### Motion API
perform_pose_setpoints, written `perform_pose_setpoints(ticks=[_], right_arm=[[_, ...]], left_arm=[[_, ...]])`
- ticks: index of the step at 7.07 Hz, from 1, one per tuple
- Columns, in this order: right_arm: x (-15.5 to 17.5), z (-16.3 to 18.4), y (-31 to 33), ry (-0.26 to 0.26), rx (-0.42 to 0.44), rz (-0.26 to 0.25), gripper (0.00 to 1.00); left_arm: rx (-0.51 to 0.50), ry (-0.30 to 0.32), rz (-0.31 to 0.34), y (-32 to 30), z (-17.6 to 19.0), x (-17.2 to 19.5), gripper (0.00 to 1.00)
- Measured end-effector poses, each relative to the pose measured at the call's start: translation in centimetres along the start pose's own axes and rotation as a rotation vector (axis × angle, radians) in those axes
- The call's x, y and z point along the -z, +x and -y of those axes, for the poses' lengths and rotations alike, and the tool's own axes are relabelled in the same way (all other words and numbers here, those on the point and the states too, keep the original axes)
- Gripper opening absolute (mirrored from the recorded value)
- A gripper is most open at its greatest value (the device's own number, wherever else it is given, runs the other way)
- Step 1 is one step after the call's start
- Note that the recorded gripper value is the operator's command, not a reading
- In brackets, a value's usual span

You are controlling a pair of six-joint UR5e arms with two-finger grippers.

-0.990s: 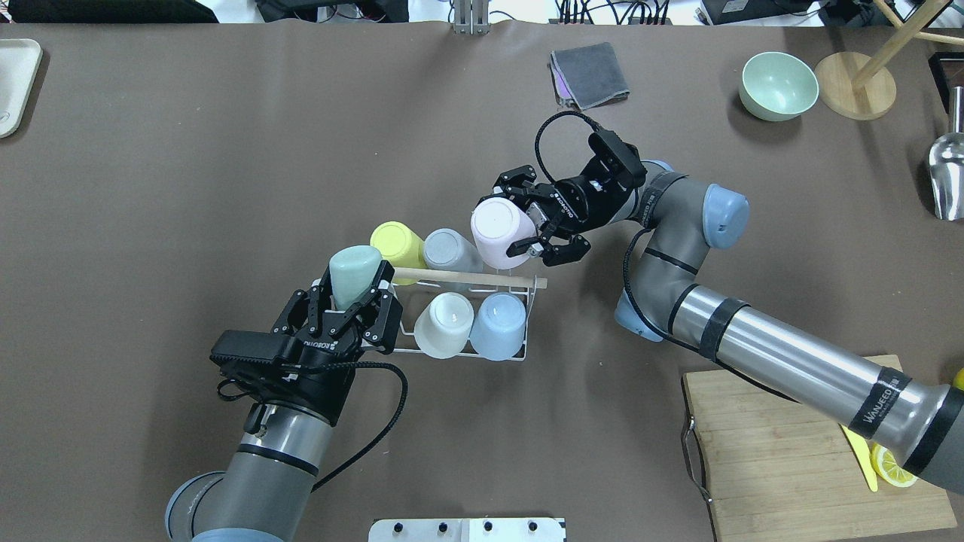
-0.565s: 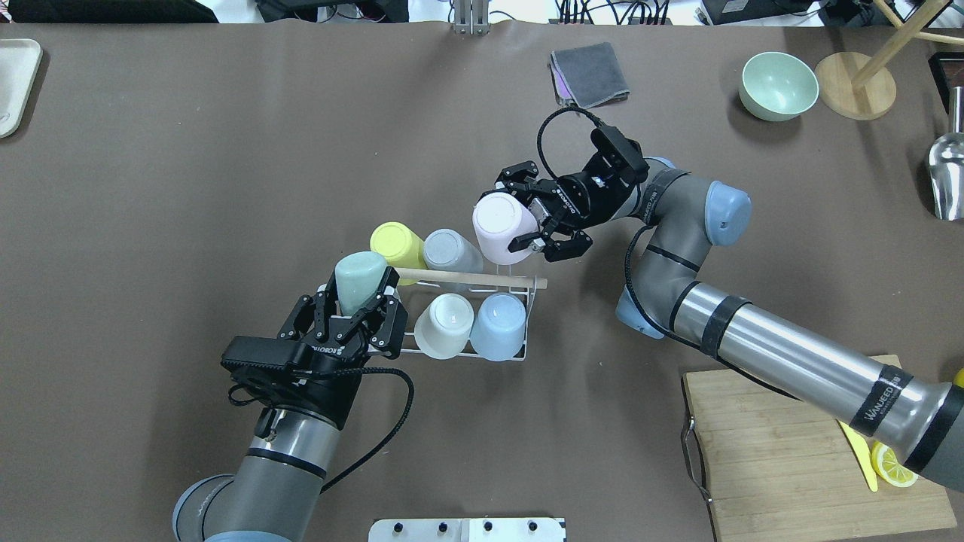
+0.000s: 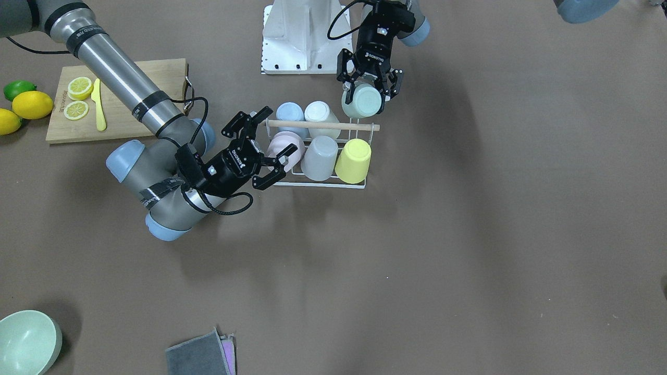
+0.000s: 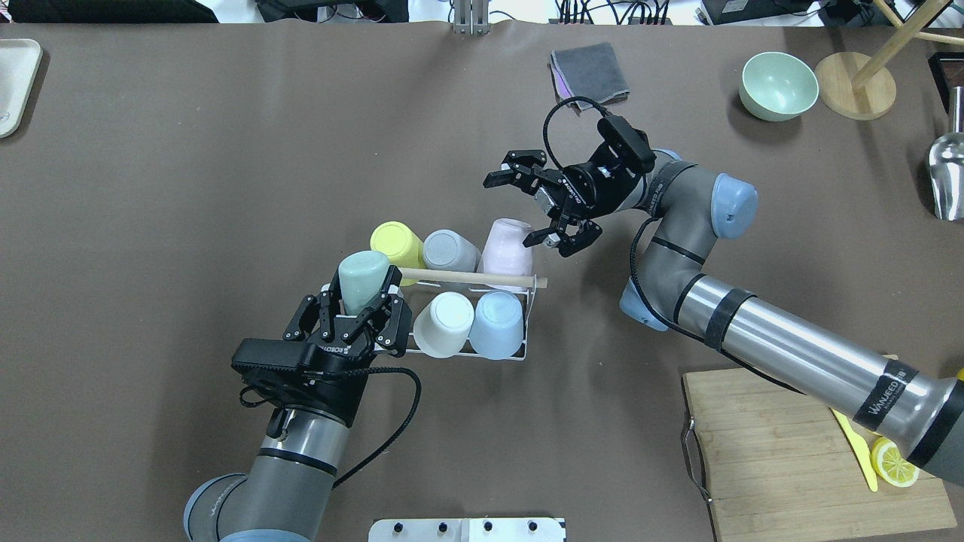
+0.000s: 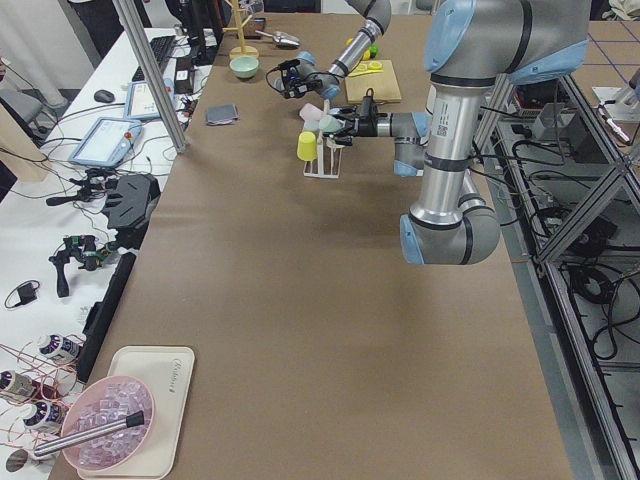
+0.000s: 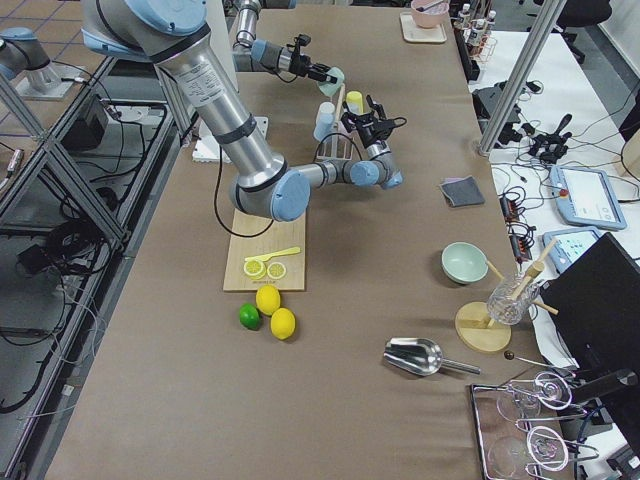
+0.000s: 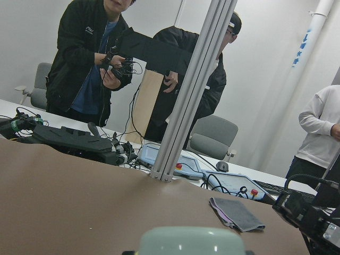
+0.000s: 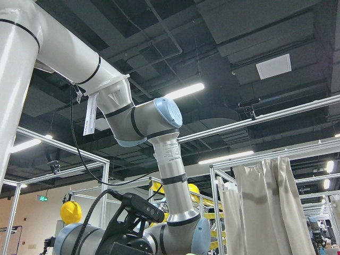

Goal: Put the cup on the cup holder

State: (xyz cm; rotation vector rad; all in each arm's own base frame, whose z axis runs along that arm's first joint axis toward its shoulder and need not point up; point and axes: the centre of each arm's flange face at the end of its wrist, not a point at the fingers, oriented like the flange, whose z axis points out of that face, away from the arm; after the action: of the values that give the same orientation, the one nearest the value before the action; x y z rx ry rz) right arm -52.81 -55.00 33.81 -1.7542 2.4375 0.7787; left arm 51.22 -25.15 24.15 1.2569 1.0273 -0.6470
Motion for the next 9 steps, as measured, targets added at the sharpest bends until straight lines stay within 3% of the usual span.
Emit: perform_pose_setpoints(ticks=[3, 4, 5, 6, 7, 9], right_arm=[[2.3, 2.3, -0.4, -0.014, -0.029, -0.019, 0.99], [4.0, 3.3, -1.6, -0.02, -0.057, -0.032, 0.99], [6.0, 4.4, -3.2, -0.027, -0.093, -0.051, 0.99], [7.9, 5.4, -4.4, -0.032, -0.122, -0.074, 0.99], [9.5, 6.4, -5.0, -0.029, -0.149, -0.101, 0.99], [12.1, 8.4, -5.6, -0.017, -0.251, -0.147, 0.99]], left_arm=[[-0.013, 0.001, 0.005, -0.1, -0.6, -0.2, 0.17], [-0.016, 0.001, 0.006, 0.0, -0.8, -0.3, 0.3], [-0.017, 0.002, 0.007, 0.0, -0.8, -0.4, 0.65], [-0.019, 0.013, 0.013, -0.1, -0.7, -0.5, 0.73], [-0.019, 0.032, 0.023, -0.1, -0.4, -0.5, 0.98], [-0.022, 0.06, 0.041, -0.2, -0.3, -0.6, 0.98]])
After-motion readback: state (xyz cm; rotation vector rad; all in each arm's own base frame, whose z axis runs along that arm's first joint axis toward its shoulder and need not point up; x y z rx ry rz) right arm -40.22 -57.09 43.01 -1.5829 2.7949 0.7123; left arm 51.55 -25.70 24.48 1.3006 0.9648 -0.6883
